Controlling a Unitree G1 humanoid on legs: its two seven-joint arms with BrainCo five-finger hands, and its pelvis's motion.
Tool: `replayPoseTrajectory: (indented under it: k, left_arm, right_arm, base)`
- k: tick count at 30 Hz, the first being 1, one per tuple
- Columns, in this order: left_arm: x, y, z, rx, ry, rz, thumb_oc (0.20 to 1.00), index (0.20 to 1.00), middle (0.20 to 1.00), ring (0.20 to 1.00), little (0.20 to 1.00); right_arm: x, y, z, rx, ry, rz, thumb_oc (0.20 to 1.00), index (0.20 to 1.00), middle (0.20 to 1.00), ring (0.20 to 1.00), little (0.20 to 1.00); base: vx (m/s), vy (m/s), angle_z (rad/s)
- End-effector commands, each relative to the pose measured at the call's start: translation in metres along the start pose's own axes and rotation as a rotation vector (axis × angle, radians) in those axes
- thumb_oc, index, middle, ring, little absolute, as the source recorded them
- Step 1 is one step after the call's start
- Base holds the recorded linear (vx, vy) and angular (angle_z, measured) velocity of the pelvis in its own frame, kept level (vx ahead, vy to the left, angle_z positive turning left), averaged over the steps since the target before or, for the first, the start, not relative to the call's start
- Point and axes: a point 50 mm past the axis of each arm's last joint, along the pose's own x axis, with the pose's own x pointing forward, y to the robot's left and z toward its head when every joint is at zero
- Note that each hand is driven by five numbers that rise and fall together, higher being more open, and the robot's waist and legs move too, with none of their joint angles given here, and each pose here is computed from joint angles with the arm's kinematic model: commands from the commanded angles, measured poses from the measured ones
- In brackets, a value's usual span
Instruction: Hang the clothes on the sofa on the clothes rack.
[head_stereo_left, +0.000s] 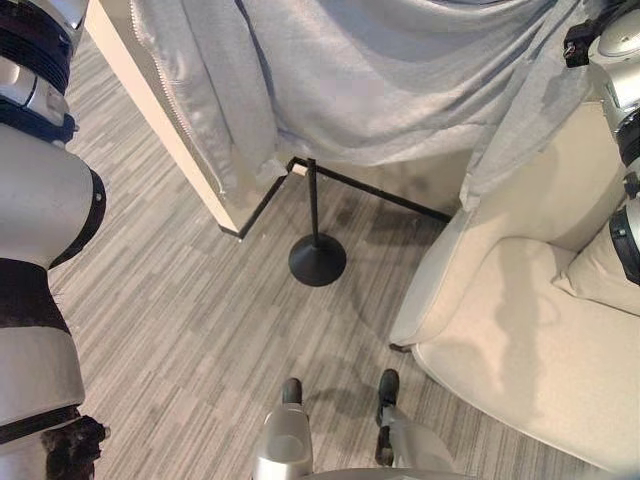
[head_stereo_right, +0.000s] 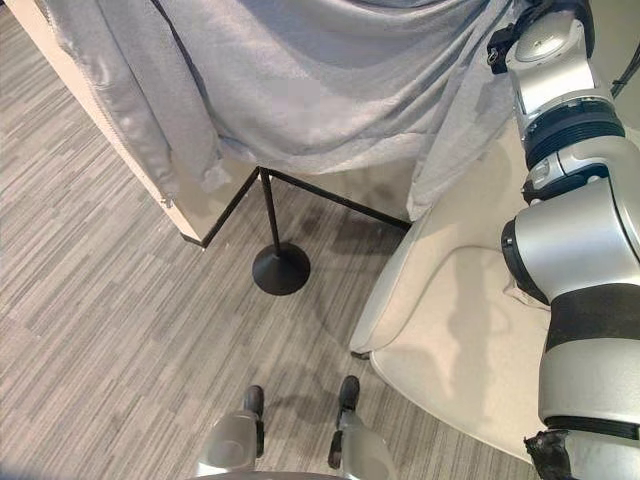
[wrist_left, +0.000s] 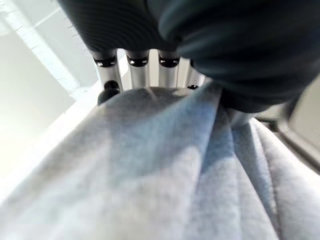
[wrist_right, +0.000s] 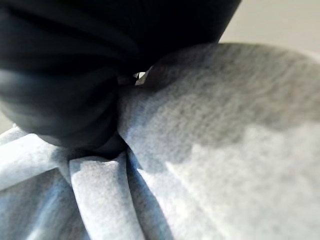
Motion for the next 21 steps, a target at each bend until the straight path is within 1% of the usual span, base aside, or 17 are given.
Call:
replayPoseTrajectory:
  k: [1, 4, 5, 11, 13, 14, 15, 16, 21]
  left_arm:
    - [0.026, 0.096, 0.025, -0.002, -0.048, 0.252, 0.200, 0.200, 0.200, 0.200, 0.200]
    - [0.024, 0.096, 0.011, -0.001, -0.036, 0.255, 0.200, 0.200, 0.200, 0.200, 0.200]
    - [0.022, 0.097, -0.001, 0.002, -0.019, 0.260, 0.200, 0.200, 0.200, 0.200, 0.200]
    - [0.015, 0.095, -0.022, 0.036, -0.012, 0.257, 0.200, 0.200, 0.200, 0.200, 0.200]
    - [0.006, 0.107, -0.051, 0.124, 0.004, 0.276, 0.200, 0.200, 0.200, 0.200, 0.200]
    - [0.006, 0.107, -0.051, 0.124, 0.005, 0.275, 0.200, 0.200, 0.200, 0.200, 0.200]
    - [-0.003, 0.101, -0.068, 0.172, 0.009, 0.259, 0.200, 0.200, 0.200, 0.200, 0.200]
    - [-0.005, 0.091, -0.063, 0.127, -0.012, 0.257, 0.200, 0.200, 0.200, 0.200, 0.200]
    - [-0.014, 0.077, -0.076, 0.125, 0.010, 0.224, 0.200, 0.200, 0.200, 0.200, 0.200]
  right_arm:
    - [0.008, -0.044, 0.064, 0.059, -0.172, -0.113, 0.200, 0.200, 0.200, 0.200, 0.200]
    - [0.005, -0.037, 0.062, 0.039, -0.229, -0.081, 0.200, 0.200, 0.200, 0.200, 0.200]
    - [0.001, -0.032, 0.060, 0.061, -0.271, -0.059, 0.200, 0.200, 0.200, 0.200, 0.200]
    - [-0.012, -0.011, 0.045, 0.071, -0.323, 0.030, 0.200, 0.200, 0.200, 0.200, 0.200]
    - [-0.028, 0.009, 0.037, 0.050, -0.395, 0.131, 0.200, 0.200, 0.200, 0.200, 0.200]
    - [-0.028, 0.009, 0.037, 0.049, -0.395, 0.133, 0.200, 0.200, 0.200, 0.200, 0.200]
    - [-0.030, -0.010, 0.019, 0.017, -0.399, 0.087, 0.200, 0.200, 0.200, 0.200, 0.200]
    - [-0.035, -0.008, 0.014, 0.035, -0.411, 0.099, 0.200, 0.200, 0.200, 0.200, 0.200]
    - [-0.042, -0.011, 0.002, -0.007, -0.419, 0.123, 0.200, 0.200, 0.200, 0.200, 0.200]
  base:
    - [0.03, 0.056, -0.03]
    - [0.06, 0.074, -0.01]
    - [0.07, 0.073, 0.00]
    - [0.09, 0.070, -0.09]
    - [0.28, 0.021, -0.77]
    - [0.29, -0.006, -1.08]
    - [0.24, -0.091, -0.42]
    - [0.23, -0.089, 0.15]
    - [0.23, -0.156, 0.35]
